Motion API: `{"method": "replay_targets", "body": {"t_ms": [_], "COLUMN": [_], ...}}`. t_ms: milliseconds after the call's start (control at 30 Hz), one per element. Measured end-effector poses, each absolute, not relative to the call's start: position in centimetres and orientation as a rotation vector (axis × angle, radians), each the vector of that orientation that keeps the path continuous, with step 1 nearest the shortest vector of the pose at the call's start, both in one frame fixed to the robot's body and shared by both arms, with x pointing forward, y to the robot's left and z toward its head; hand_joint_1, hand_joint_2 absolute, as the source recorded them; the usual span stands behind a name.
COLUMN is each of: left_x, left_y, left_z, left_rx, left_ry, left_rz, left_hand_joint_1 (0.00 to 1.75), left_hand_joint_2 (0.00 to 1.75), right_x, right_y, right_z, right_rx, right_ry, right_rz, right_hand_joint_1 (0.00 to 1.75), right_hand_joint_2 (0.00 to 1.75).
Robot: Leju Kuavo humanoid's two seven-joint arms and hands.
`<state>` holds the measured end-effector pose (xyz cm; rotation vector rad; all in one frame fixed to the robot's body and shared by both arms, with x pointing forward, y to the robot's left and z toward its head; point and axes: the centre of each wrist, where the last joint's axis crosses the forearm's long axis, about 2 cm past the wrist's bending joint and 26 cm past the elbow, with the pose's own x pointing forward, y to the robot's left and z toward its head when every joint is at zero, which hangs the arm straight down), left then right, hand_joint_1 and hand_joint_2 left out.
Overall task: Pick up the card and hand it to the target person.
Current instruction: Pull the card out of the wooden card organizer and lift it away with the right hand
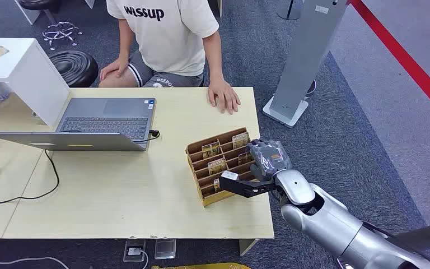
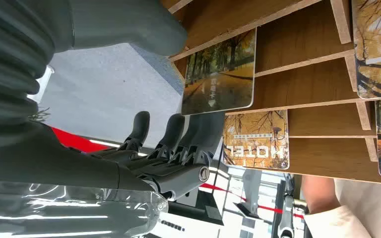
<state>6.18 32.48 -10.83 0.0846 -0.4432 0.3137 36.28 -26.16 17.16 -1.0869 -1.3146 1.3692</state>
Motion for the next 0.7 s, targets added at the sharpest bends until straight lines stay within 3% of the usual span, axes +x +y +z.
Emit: {"method": "replay_targets", "body": {"t_ms": [167, 400, 533, 700], "left_x": [6.18, 6.18, 6.18, 6.18], "left_y": [32.48, 32.49, 32.49, 32.52], "left_z": [-10.83, -10.83, -10.83, -10.83], "left_rx": [0.085, 0.089, 0.093, 0.100], "left_ry": [-0.443, -0.445, -0.452, -0.455], "left_rz": [0.314, 0.307, 0.299, 0.293], "left_hand_joint_1": [0.00, 0.00, 0.00, 0.00], "left_hand_joint_2": [0.00, 0.00, 1.75, 1.75], "right_x": [36.28, 36.28, 36.28, 36.28], "right_y": [-26.15, -26.15, -26.15, -26.15], "right_z": [17.15, 17.15, 17.15, 17.16], "right_rx": [-1.086, -1.079, -1.080, -1.082], "right_ry": [-1.315, -1.315, -1.314, -1.313], "right_rz": [1.369, 1.363, 1.360, 1.357], "right_hand_joint_1": [0.96, 1.30, 1.46, 1.64], "right_hand_joint_2": [1.75, 1.75, 1.75, 1.75]}}
